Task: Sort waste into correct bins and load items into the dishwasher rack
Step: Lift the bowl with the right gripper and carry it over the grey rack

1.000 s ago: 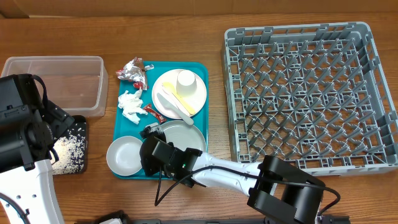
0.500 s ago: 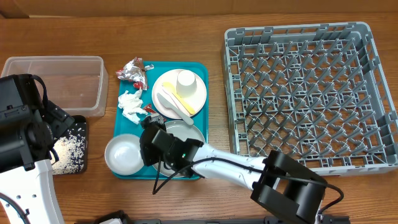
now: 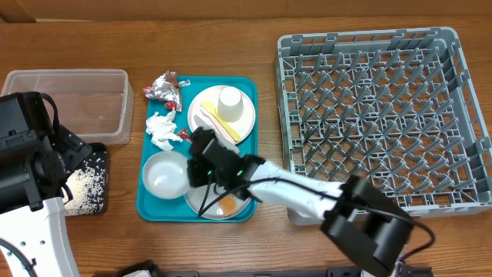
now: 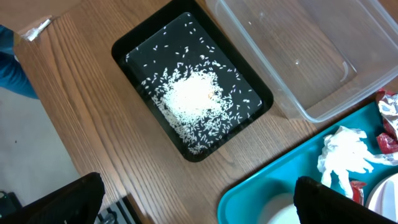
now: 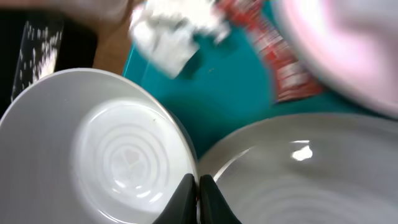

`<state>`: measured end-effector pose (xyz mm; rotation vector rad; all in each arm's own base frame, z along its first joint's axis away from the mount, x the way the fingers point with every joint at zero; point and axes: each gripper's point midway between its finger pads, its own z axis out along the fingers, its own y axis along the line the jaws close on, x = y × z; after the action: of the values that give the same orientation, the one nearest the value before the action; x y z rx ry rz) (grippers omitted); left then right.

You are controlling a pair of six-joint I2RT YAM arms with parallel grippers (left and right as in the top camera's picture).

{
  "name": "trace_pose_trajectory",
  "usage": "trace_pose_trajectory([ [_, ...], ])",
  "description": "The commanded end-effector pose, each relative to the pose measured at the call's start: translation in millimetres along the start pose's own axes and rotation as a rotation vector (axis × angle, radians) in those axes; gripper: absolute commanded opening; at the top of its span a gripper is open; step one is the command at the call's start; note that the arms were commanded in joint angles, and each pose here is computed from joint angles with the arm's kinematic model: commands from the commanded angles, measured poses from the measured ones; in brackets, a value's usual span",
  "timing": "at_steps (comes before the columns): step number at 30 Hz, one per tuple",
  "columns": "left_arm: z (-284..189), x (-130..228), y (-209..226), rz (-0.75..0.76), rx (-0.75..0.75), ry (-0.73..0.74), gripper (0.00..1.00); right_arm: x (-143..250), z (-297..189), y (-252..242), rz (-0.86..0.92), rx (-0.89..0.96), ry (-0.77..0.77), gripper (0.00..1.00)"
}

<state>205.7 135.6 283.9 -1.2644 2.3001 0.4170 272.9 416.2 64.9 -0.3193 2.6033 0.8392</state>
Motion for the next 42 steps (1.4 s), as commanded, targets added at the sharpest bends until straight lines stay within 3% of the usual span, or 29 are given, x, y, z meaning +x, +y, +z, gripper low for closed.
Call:
trace_pose_trajectory([
  [1,-1.8,-4.0,3.0,-0.020,-0.012,-0.013,1.00,-80.2,-74.2,6.4,0.030,-0.040,-0.214,0.04],
  [7,-1.8,-3.7,2.5,-0.020,-0.010,-0.012,1.00,-152.3,-188.9,-25.4,0.002,-0.007,-0.466,0.04],
  [10,-1.8,-3.8,2.5,-0.019,-0.010,-0.012,1.00,-174.2,-249.9,-60.1,0.032,0.101,-0.603,0.04],
  [14,-1.8,-3.8,2.5,-0.019,-0.010,-0.012,1.00,-181.2,-322.2,-133.6,0.100,0.397,-0.743,0.04],
  [19,-1.8,-3.8,2.5,-0.019,-0.010,-0.012,1.00,-165.5,-387.5,-220.2,0.194,0.822,-0.802,0.04],
  [25,-1.8,-3.8,2.5,-0.019,-0.010,-0.012,1.00,-153.4,-446.2,-281.1,0.281,1.248,-0.862,0.04],
  [32,-1.8,-3.8,2.5,-0.019,-0.010,-0.012,1.00,-166.8,-455.0,-316.9,0.156,1.539,-0.736,0.04],
  [42,-1.8,-3.8,2.5,-0.019,-0.010,-0.012,1.00,-190.6,-401.0,-367.9,-0.136,1.843,-0.323,0.04],
])
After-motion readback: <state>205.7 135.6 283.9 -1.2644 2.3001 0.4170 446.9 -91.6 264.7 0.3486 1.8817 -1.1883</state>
